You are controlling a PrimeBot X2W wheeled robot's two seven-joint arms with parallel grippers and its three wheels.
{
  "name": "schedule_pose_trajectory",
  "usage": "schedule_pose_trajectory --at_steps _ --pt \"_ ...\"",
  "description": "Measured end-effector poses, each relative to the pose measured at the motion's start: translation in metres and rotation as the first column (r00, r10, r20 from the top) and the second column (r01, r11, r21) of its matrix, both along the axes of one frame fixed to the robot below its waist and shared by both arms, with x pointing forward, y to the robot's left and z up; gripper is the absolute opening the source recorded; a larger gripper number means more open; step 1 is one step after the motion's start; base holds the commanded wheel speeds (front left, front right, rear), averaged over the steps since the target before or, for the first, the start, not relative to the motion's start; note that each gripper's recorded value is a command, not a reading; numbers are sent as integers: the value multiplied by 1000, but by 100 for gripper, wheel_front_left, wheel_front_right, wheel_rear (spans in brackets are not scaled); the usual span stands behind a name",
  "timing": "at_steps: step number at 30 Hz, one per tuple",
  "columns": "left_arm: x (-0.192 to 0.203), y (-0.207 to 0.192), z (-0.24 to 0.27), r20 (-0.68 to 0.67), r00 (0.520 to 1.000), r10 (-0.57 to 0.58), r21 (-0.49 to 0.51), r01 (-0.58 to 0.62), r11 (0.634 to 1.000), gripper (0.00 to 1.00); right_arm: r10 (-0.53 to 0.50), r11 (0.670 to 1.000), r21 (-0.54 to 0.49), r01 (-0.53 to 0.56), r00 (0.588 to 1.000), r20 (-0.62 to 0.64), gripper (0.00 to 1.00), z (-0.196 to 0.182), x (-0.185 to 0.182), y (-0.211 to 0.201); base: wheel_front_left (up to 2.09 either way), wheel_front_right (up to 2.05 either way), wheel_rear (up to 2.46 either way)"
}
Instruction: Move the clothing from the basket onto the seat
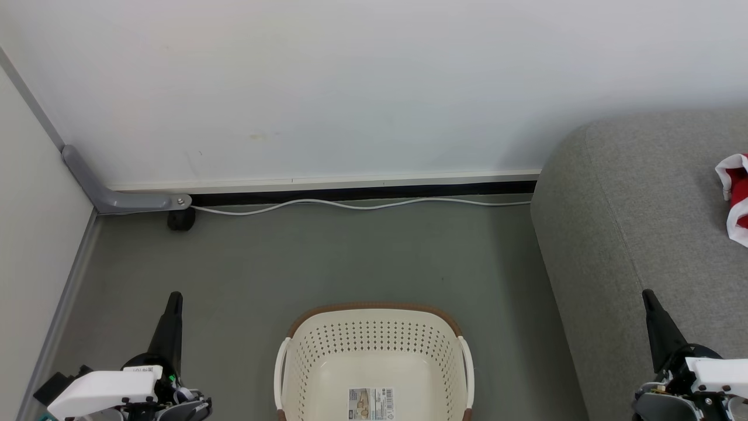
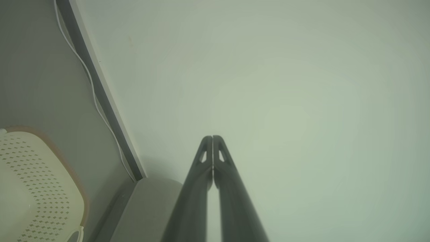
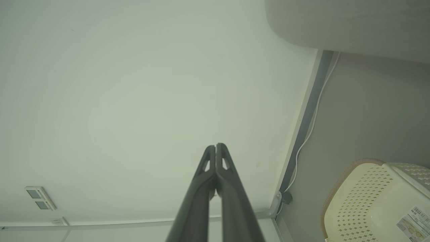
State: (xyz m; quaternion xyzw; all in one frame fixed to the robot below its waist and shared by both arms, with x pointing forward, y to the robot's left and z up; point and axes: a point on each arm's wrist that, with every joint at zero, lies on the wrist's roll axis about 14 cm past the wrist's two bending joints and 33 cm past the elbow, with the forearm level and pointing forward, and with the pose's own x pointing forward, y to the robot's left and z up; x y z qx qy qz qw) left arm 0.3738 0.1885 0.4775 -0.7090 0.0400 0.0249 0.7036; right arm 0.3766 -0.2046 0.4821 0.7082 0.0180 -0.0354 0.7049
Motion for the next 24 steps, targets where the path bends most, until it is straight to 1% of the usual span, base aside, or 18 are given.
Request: schedule_pose_trajectory --at_steps 24 --pt "0 0 0 0 1000 0 0 0 1000 0 -1 1000 0 1 1000 1 0 0 0 0 0 0 0"
